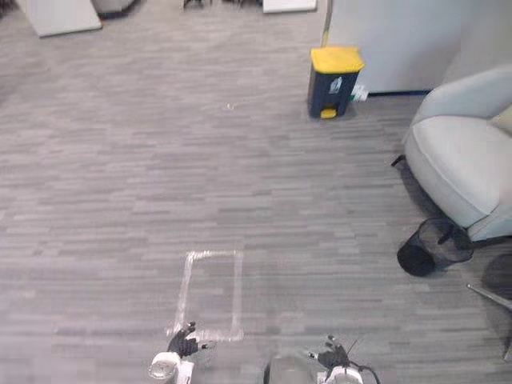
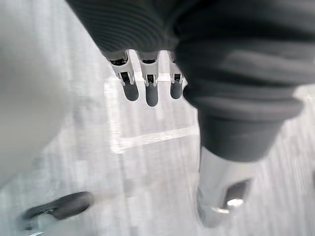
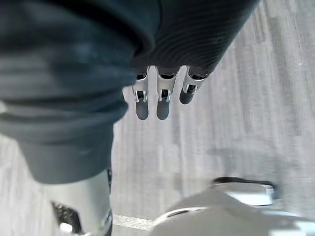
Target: Organize the slippers on the shoe rack
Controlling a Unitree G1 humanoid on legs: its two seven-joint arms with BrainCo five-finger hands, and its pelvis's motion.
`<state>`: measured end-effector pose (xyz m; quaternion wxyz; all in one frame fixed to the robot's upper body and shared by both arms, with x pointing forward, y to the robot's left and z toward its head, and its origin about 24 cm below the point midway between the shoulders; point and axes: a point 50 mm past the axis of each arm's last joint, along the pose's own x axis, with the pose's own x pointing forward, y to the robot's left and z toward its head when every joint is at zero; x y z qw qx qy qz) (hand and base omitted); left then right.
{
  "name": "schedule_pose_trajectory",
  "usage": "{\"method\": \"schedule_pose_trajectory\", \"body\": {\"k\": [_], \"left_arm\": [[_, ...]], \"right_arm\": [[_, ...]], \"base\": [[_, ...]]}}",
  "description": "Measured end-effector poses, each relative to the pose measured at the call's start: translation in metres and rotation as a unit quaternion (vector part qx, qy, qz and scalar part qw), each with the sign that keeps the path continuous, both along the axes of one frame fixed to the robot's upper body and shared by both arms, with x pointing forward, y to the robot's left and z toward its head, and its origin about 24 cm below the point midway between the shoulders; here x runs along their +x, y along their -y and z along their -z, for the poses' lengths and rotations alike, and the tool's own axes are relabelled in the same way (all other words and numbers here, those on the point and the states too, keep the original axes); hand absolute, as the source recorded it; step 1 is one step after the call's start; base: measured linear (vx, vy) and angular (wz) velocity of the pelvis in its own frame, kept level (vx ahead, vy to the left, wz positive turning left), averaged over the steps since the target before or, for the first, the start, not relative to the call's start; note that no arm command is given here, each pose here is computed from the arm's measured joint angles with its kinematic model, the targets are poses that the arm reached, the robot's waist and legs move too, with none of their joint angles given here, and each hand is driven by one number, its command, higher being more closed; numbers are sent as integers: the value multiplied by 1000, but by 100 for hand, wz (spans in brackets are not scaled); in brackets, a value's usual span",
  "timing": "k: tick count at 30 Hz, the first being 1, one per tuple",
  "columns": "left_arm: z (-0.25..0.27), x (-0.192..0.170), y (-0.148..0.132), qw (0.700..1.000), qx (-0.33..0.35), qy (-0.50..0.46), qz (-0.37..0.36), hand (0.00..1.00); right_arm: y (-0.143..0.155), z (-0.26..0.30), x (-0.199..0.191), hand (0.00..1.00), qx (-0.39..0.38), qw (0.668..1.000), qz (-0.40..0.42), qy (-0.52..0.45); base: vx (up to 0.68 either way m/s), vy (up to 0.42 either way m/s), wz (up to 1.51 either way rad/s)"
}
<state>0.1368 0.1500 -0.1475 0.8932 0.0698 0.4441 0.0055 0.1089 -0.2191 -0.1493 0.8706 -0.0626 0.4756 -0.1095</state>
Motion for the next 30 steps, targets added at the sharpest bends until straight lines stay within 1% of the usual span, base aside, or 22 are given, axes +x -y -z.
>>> {"method": "schedule_pose_trajectory", "body": {"k": [3,7,9,12,14,17,21,22,23,26,30], "left_arm": [[-3,5,-1,1000,3,11,3,0],[-3,4,3,999,9,12,34,0],[0,4,-7,999,26,-1,47,0],[1,3,-6,997,31,-7,65,0],[3,-1,-5,996,35,-16,81,0],[5,-3,-9,994,47,-30,94,0],[4,-3,-16,993,56,-32,95,0],[5,-4,-15,993,56,-37,98,0],[6,-4,-11,993,51,-38,99,0],[5,1,10,993,28,-31,112,0],[6,-3,18,993,11,-34,112,0]], "right_arm": [[-1,1,0,0,4,1000,4,-1],[1,2,-6,0,0,1000,5,-12],[-11,7,-13,0,17,1000,8,-20],[-13,9,-20,0,21,999,10,-32],[-13,9,-18,0,20,999,7,-29],[-7,3,-6,0,10,1000,0,-8],[-9,1,2,0,7,1000,-14,4],[-11,2,2,0,9,1000,-19,1],[-7,1,4,0,3,1000,-22,3],[3,-1,4,0,-11,1000,-19,2],[2,0,1,0,-12,1000,-19,-3]], "base": [[397,138,-60],[401,239,-71],[498,234,-8],[501,264,-11],[447,212,-31],[417,116,-42],[405,-29,-18],[475,-77,-48],[454,-84,-60],[386,-95,-56],[282,-13,-76]]}}
